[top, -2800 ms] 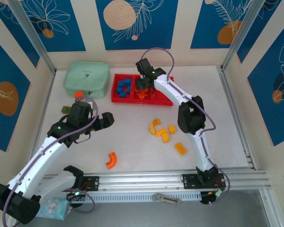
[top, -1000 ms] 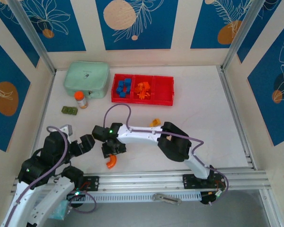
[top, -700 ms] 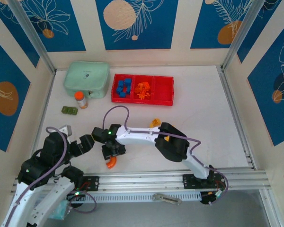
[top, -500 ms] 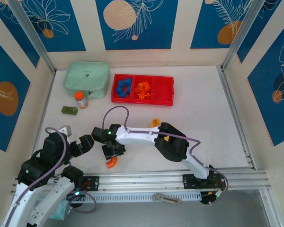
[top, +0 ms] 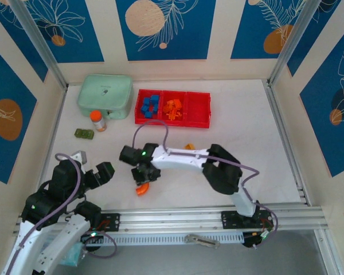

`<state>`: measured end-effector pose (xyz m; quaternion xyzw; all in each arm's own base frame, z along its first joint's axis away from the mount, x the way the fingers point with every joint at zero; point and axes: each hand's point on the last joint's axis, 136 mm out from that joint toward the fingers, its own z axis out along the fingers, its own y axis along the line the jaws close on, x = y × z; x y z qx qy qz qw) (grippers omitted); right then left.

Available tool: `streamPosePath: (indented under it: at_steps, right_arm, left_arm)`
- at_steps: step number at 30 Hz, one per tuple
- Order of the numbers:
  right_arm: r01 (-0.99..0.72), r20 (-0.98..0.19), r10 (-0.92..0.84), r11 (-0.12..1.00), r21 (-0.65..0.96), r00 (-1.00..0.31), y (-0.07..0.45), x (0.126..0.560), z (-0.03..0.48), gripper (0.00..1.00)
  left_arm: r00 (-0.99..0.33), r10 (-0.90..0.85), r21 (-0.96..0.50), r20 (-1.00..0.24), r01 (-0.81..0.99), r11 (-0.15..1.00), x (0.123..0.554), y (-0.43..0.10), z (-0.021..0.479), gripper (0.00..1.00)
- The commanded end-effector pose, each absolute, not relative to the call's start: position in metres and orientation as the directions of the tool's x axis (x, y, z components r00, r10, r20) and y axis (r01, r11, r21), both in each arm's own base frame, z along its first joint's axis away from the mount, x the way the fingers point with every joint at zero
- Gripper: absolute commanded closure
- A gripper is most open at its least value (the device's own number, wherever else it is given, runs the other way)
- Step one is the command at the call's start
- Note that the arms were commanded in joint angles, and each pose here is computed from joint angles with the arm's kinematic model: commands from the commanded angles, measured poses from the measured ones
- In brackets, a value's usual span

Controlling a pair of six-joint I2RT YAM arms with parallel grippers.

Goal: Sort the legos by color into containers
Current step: Place the lego in the container.

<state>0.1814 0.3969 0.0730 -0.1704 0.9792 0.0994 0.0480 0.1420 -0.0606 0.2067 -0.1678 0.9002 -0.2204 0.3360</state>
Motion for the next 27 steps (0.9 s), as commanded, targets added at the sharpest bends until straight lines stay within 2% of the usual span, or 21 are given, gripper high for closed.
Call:
streamPosePath:
  at_steps: [1, 10, 16, 21, 23, 25, 27]
  right_arm:
    - [-0.298, -0.228, -0.259, 0.942, 0.156, -0.938, 0.359, 0.228, 0.105, 0.67]
    - [-0.127, -0.439, -0.047, 0.98, 0.155, -0.897, 0.272, 0.382, 0.158, 0.67]
    - [-0.106, -0.486, -0.017, 0.982, 0.156, -0.874, 0.257, 0.463, 0.155, 0.67]
    - [-0.134, -0.514, -0.045, 0.982, 0.136, -0.857, 0.263, 0.507, 0.15, 0.66]
    - [-0.151, -0.507, -0.064, 0.979, 0.134, -0.859, 0.268, 0.518, 0.144, 0.59]
    - [-0.157, -0.498, -0.075, 0.98, 0.125, -0.864, 0.269, 0.525, 0.141, 0.48]
    - [-0.174, -0.5, -0.081, 0.975, 0.142, -0.862, 0.272, 0.526, 0.148, 0.44]
  left_arm:
    - [-0.713, -0.453, -0.531, -0.535, -0.133, 0.837, 0.156, -0.07, 0.212, 0.01]
    - [-0.761, -0.405, -0.559, -0.507, -0.068, 0.827, 0.199, -0.107, 0.211, 0.01]
    - [-0.786, -0.376, -0.564, -0.491, -0.042, 0.824, 0.221, -0.124, 0.207, 0.01]
    - [-0.796, -0.361, -0.546, -0.486, -0.046, 0.836, 0.23, -0.128, 0.204, 0.01]
    - [-0.799, -0.356, -0.542, -0.486, -0.044, 0.839, 0.232, -0.128, 0.204, 0.01]
    - [-0.799, -0.351, -0.533, -0.489, -0.045, 0.845, 0.233, -0.128, 0.205, 0.01]
    - [-0.8, -0.339, -0.518, -0.495, -0.041, 0.854, 0.234, -0.127, 0.206, 0.01]
